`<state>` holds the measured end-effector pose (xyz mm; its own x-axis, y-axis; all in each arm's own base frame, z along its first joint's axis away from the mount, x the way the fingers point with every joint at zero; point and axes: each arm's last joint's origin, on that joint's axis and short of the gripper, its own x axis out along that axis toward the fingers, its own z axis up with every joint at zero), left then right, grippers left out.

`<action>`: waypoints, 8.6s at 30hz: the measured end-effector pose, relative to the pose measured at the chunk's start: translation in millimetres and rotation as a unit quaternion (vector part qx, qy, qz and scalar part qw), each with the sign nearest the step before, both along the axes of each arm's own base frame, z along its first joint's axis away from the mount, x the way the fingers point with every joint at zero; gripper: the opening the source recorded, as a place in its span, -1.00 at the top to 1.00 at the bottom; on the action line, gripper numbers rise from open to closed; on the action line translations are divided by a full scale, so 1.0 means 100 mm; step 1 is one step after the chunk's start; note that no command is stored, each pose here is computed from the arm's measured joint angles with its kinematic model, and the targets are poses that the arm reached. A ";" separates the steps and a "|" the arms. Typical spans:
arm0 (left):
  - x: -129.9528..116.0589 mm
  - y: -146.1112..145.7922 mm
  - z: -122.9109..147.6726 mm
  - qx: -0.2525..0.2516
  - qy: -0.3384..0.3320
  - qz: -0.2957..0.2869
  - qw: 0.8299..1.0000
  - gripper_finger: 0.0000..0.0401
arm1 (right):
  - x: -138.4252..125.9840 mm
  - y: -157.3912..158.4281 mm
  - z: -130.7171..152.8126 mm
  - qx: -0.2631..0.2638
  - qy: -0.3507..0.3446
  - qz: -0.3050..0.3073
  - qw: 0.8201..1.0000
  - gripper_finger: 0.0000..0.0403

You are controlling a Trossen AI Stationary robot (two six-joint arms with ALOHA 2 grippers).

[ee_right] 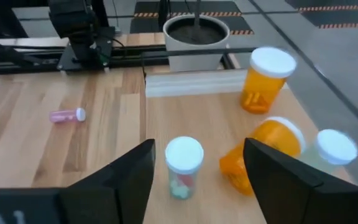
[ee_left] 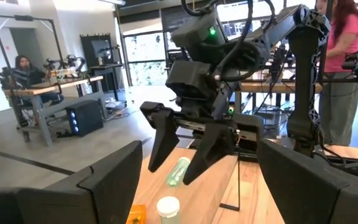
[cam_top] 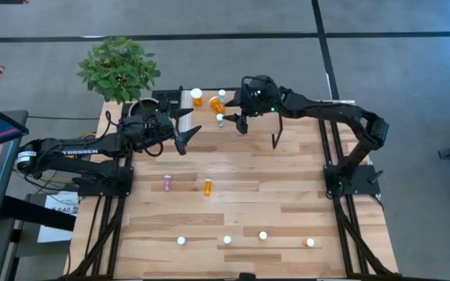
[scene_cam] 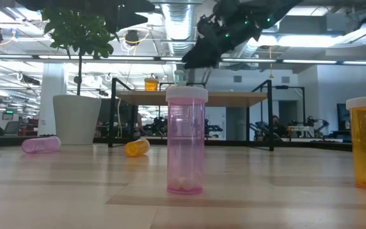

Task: Pick and place medicine bottles onto shelf by color
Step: Adjust the green pill bottle on the shelf, then adjust the large orange pill bottle on the shelf

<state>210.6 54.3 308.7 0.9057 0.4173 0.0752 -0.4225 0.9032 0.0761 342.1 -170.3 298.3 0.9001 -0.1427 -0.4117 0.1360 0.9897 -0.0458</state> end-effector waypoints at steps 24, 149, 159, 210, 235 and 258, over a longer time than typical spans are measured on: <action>0.00 0.00 0.00 -0.001 0.000 0.000 1.000 -0.53 | 0.14 0.00 -0.17 0.010 0.002 0.011 1.000 -0.34; 0.00 0.00 -0.01 -0.006 0.001 0.002 1.000 -0.53 | -0.50 0.09 -0.54 0.053 0.022 -0.115 0.992 0.35; 0.00 0.00 -0.01 -0.006 0.001 0.001 1.000 -0.53 | -0.50 0.09 -0.52 0.052 0.018 -0.117 0.992 0.07; 0.00 0.00 -0.01 -0.013 0.000 -0.009 1.000 -0.53 | -0.28 0.23 0.43 0.003 0.004 -0.155 0.988 -0.17; 0.01 -0.01 0.00 -0.015 -0.006 -0.026 1.000 -0.53 | 0.65 0.03 0.03 0.014 0.110 -0.170 0.979 -0.19; 0.01 -0.01 0.00 -0.013 -0.006 -0.026 1.000 -0.53 | 0.62 -0.11 -0.11 0.049 0.138 -0.215 0.966 -0.34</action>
<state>211.1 52.9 308.7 0.9254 0.3713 0.0760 -0.3753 0.9257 0.0472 404.1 -180.8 286.9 0.6204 -0.4273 -0.6577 0.5321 0.8454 -0.0473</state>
